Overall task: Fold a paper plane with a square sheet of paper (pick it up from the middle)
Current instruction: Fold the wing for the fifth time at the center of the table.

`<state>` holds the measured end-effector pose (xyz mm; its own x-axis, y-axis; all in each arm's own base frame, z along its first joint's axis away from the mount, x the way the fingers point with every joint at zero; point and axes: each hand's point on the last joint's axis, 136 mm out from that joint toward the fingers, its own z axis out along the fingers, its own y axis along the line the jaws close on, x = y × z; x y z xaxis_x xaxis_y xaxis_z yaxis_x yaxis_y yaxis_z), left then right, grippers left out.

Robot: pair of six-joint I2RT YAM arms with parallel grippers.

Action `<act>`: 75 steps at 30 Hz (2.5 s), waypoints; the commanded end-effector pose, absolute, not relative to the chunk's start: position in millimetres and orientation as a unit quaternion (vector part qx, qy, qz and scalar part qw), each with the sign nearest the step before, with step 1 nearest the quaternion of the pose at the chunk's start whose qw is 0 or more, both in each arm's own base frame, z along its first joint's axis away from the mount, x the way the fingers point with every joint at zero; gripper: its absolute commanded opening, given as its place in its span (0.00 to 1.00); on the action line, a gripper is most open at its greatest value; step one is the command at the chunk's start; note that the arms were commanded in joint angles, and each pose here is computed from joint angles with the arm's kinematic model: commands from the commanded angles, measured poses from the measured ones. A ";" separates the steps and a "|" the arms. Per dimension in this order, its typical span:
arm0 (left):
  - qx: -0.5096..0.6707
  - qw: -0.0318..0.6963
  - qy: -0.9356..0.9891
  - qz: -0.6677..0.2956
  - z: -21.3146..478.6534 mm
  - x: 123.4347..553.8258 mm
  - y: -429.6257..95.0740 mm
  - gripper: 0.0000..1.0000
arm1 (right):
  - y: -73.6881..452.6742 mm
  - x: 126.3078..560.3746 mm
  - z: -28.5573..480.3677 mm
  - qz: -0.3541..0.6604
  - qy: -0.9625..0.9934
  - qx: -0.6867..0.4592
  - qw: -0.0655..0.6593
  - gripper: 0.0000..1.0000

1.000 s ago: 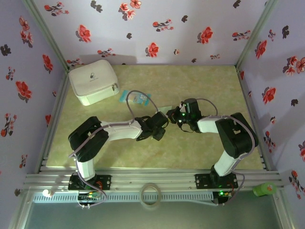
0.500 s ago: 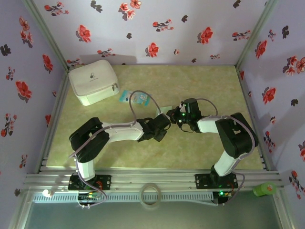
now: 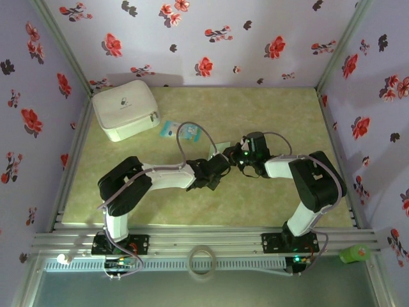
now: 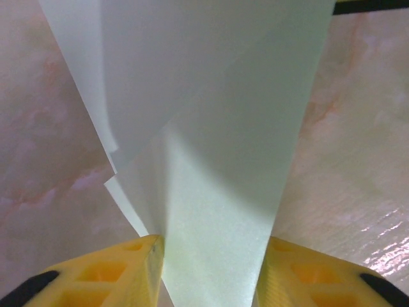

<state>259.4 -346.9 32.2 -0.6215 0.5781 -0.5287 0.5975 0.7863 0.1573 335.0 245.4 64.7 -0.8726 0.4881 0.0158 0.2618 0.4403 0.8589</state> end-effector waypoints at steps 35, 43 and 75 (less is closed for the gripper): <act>0.374 0.309 0.874 0.046 34.0 270.9 -346.5 0.35 | 237.2 336.7 73.3 0.465 0.852 0.213 0.110 0.08; 0.380 0.307 0.871 0.055 31.6 271.0 -345.1 0.35 | 237.1 336.3 71.4 0.464 0.853 0.214 0.109 0.06; 0.355 0.327 0.876 0.023 42.7 271.1 -353.0 0.32 | 235.4 331.9 64.3 0.456 0.857 0.218 0.103 0.06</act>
